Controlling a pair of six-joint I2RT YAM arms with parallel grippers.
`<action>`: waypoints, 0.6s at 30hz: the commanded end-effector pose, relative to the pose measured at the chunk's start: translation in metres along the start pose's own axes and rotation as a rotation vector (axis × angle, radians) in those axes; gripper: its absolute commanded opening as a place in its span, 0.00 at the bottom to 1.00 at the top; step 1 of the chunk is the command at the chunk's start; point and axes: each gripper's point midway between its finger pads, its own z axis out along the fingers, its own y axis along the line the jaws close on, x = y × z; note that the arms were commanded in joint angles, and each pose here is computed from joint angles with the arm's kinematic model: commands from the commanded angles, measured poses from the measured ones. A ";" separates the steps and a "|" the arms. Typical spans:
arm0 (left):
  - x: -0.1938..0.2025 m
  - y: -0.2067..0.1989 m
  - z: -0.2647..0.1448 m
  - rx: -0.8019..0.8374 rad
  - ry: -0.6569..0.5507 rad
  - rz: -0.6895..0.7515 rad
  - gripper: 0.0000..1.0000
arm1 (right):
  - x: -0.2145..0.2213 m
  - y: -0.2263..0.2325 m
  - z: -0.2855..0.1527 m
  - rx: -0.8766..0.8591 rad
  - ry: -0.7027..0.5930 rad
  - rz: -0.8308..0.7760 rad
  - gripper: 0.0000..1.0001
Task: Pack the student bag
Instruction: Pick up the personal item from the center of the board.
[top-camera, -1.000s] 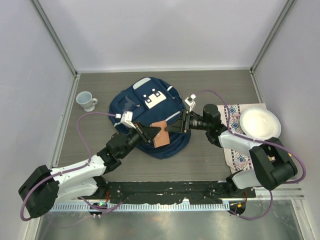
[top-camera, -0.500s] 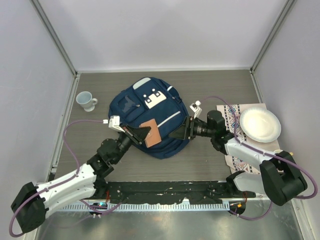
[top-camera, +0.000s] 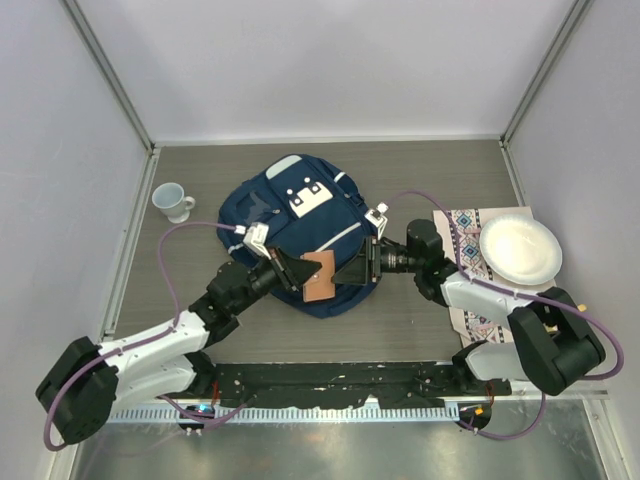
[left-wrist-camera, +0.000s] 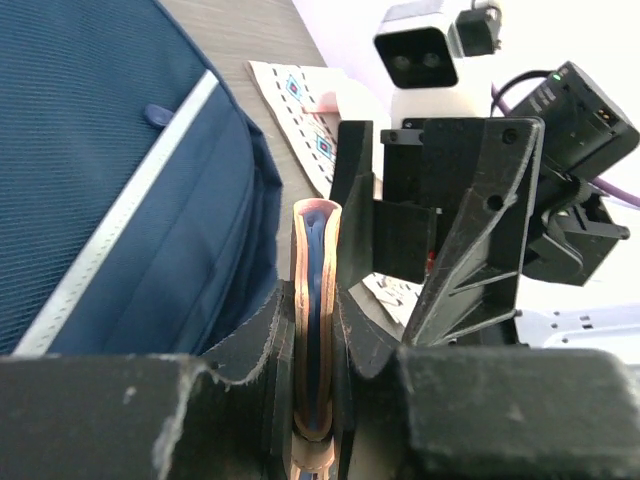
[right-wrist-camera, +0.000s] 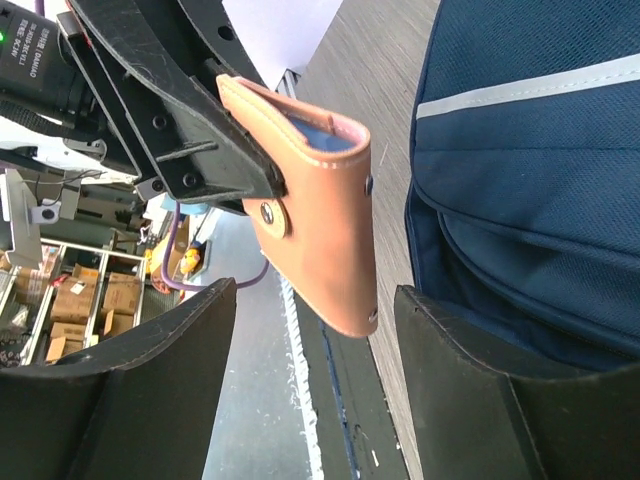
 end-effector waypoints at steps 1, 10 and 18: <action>-0.023 -0.055 0.007 0.223 -0.025 -0.006 0.08 | -0.009 0.015 0.005 -0.067 0.002 -0.079 0.69; -0.017 -0.064 0.014 0.275 0.018 -0.008 0.07 | -0.009 0.016 0.006 -0.083 -0.008 -0.084 0.52; -0.014 -0.055 0.015 0.246 0.033 -0.007 0.07 | -0.011 0.043 -0.002 -0.191 -0.050 -0.130 0.24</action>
